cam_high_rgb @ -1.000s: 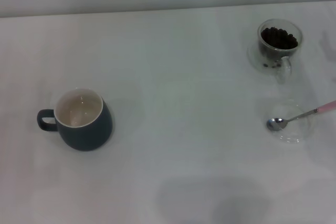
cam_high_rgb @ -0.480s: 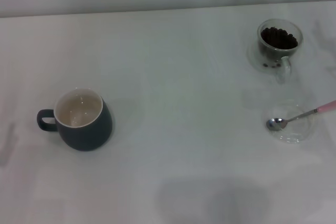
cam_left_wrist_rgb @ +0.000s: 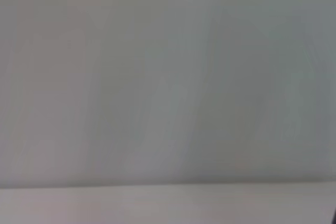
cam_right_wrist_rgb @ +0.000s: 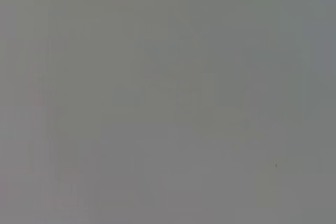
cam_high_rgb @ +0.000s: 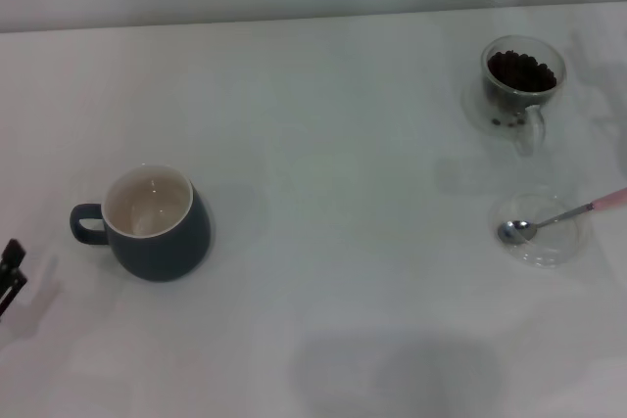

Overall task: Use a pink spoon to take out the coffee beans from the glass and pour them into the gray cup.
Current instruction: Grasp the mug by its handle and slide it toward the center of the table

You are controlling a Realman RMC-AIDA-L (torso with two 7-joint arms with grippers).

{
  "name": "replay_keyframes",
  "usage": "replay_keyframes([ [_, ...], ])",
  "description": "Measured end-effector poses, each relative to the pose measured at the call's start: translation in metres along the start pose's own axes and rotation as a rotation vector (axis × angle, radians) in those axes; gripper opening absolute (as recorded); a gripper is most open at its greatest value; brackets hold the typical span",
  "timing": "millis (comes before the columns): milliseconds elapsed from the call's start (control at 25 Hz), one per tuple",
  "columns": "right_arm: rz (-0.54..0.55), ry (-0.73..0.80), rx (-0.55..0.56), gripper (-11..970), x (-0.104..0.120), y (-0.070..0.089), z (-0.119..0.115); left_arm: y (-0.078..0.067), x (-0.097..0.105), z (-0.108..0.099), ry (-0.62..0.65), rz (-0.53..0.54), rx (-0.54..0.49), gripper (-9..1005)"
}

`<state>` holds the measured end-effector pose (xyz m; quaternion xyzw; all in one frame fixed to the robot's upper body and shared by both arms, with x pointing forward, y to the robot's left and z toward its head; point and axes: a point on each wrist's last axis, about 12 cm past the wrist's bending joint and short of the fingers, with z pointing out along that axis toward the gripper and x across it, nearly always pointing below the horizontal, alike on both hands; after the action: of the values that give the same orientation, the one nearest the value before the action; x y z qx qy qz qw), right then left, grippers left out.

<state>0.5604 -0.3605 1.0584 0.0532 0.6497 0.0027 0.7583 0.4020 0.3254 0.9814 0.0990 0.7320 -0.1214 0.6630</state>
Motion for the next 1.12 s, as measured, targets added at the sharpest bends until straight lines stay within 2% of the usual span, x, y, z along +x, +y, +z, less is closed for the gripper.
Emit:
replay_keyframes([
  [280, 0.015, 0.007, -0.003, 857, 0.002, 0.004, -0.001, -0.004, -0.002, 0.033, 0.059, 0.049, 0.098, 778],
  [480, 0.049, 0.007, 0.001, 857, 0.003, 0.002, -0.004, -0.007, -0.003, 0.048, 0.088, 0.073, 0.139, 760],
  [760, 0.062, 0.008, 0.002, 856, 0.003, 0.002, -0.004, -0.009, -0.005, 0.063, 0.107, 0.087, 0.153, 735],
  [1120, 0.07, 0.013, 0.001, 856, 0.005, 0.004, -0.005, -0.014, -0.004, 0.07, 0.111, 0.126, 0.155, 703],
])
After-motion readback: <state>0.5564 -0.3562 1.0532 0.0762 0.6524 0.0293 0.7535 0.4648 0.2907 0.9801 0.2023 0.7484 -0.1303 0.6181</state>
